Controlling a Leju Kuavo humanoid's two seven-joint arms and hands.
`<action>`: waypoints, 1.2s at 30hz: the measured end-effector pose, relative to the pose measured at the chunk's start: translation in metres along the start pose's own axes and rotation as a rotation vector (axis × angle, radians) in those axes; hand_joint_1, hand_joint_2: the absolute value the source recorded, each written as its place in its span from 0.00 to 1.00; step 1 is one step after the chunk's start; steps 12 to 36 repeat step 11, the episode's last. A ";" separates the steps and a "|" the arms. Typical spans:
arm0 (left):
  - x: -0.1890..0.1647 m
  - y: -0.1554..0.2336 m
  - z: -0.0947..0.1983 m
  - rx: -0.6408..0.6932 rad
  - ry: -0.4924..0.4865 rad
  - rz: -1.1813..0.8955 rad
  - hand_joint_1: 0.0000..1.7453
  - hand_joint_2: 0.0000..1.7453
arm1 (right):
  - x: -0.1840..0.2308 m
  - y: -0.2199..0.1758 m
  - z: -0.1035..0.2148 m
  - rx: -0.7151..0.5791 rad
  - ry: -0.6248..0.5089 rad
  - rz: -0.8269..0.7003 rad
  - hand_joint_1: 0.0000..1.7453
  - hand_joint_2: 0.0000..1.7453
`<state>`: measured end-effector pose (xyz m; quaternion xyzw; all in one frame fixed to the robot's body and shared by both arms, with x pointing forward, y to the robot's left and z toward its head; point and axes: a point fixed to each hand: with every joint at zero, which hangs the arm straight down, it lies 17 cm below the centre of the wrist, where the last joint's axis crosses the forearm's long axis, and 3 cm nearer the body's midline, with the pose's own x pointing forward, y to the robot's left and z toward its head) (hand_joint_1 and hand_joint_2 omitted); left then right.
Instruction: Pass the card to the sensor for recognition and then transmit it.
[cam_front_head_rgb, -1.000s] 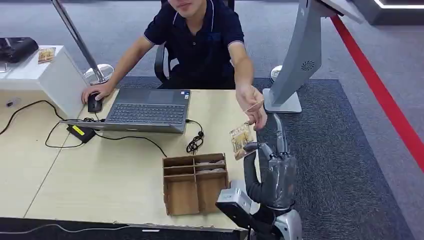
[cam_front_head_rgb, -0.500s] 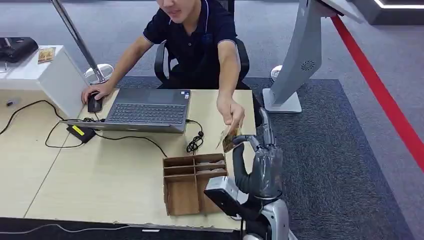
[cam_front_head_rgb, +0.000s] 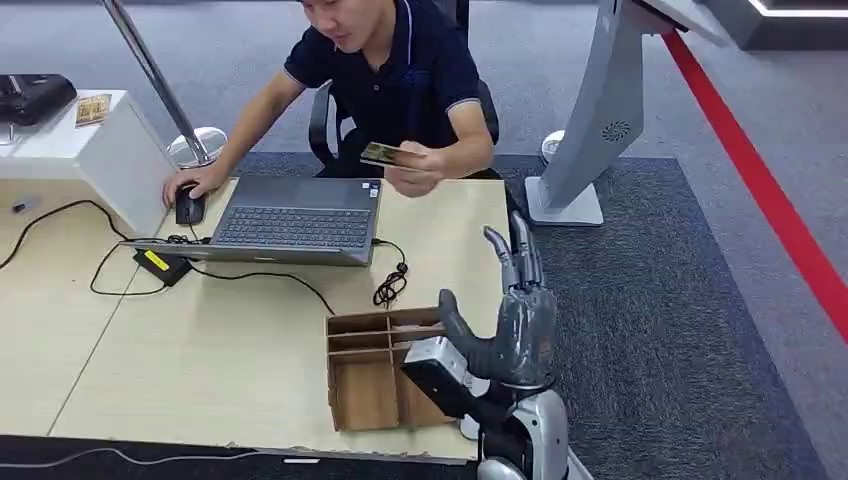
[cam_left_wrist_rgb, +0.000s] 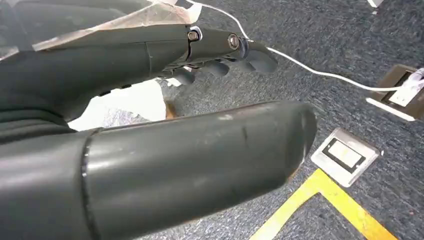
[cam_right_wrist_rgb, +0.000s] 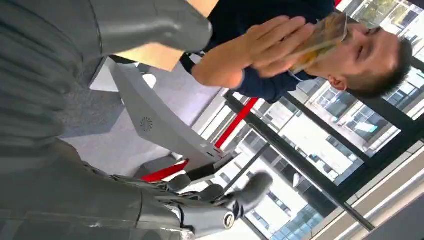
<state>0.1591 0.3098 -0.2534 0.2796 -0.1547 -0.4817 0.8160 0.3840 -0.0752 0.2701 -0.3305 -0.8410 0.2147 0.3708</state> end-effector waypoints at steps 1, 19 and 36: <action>0.000 0.000 0.000 0.000 0.000 0.000 0.00 0.00 | -0.001 0.001 0.000 0.002 0.001 0.001 0.00 1.00; -0.003 -0.002 0.001 -0.006 0.018 0.024 0.00 0.00 | -0.004 -0.006 0.020 -0.006 0.049 -0.081 0.00 1.00; -0.003 -0.002 0.001 -0.006 0.018 0.024 0.00 0.00 | -0.004 -0.006 0.020 -0.006 0.049 -0.081 0.00 1.00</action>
